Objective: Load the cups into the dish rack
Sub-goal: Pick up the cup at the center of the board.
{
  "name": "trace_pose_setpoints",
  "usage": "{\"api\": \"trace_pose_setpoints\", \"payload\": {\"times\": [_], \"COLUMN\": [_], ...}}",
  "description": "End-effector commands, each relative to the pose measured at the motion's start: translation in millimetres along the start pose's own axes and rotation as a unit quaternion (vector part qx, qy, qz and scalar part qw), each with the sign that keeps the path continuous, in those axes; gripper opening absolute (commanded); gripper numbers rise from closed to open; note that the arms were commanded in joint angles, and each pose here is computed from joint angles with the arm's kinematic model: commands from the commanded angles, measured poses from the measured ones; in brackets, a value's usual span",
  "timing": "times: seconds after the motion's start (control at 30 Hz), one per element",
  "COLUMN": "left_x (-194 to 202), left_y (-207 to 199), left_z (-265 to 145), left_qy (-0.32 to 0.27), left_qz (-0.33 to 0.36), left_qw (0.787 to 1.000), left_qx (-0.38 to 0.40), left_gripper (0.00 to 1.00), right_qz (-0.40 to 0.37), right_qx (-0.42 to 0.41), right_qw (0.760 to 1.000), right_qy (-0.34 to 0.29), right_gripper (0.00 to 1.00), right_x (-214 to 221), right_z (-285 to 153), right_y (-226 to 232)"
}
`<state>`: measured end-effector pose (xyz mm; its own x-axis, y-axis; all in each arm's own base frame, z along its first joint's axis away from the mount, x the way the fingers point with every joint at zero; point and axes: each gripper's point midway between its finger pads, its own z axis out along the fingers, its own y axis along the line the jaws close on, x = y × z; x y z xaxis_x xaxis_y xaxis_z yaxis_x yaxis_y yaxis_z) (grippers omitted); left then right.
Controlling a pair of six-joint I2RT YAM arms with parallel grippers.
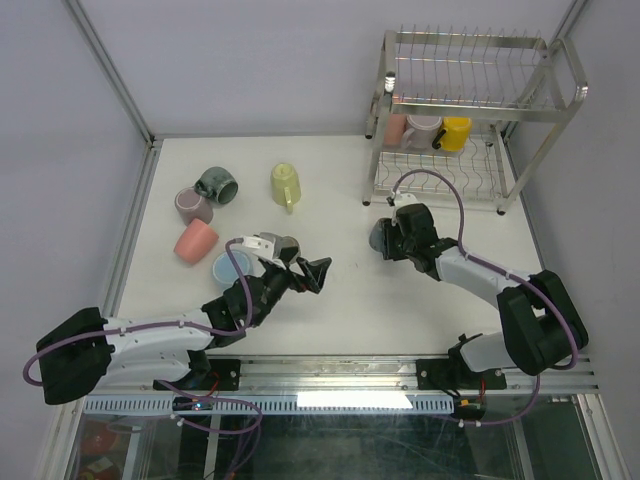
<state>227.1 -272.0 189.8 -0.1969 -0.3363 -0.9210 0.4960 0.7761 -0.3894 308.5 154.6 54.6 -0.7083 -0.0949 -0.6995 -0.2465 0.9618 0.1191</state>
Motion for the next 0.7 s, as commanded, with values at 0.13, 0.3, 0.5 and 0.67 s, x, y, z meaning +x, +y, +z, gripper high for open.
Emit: {"api": "trace_pose_setpoints", "payload": {"times": [0.13, 0.3, 0.5, 0.67], "left_x": [-9, -10, -10, -11], "left_y": [3, 3, 4, 3], "left_z": [-5, -6, -8, -8], "left_qy": [-0.019, -0.021, -0.022, -0.022], "left_qz": [-0.009, -0.012, -0.014, -0.014], "left_qw": [1.0, 1.0, 1.0, 1.0], "left_qx": [0.0, 0.001, 0.003, 0.004], "left_gripper": [0.99, 0.99, 0.99, 0.99], "right_qz": [-0.033, -0.033, -0.065, -0.074], "right_qx": [-0.025, -0.019, -0.009, -0.021], "right_qw": [0.996, 0.998, 0.997, 0.996], "right_qy": [-0.075, -0.057, -0.042, -0.05], "right_gripper": [0.36, 0.36, 0.15, 0.0], "right_x": [-45, -37, -35, -41], "right_z": [-2, 4, 8, 2], "right_y": [11, 7, -5, -6]}}
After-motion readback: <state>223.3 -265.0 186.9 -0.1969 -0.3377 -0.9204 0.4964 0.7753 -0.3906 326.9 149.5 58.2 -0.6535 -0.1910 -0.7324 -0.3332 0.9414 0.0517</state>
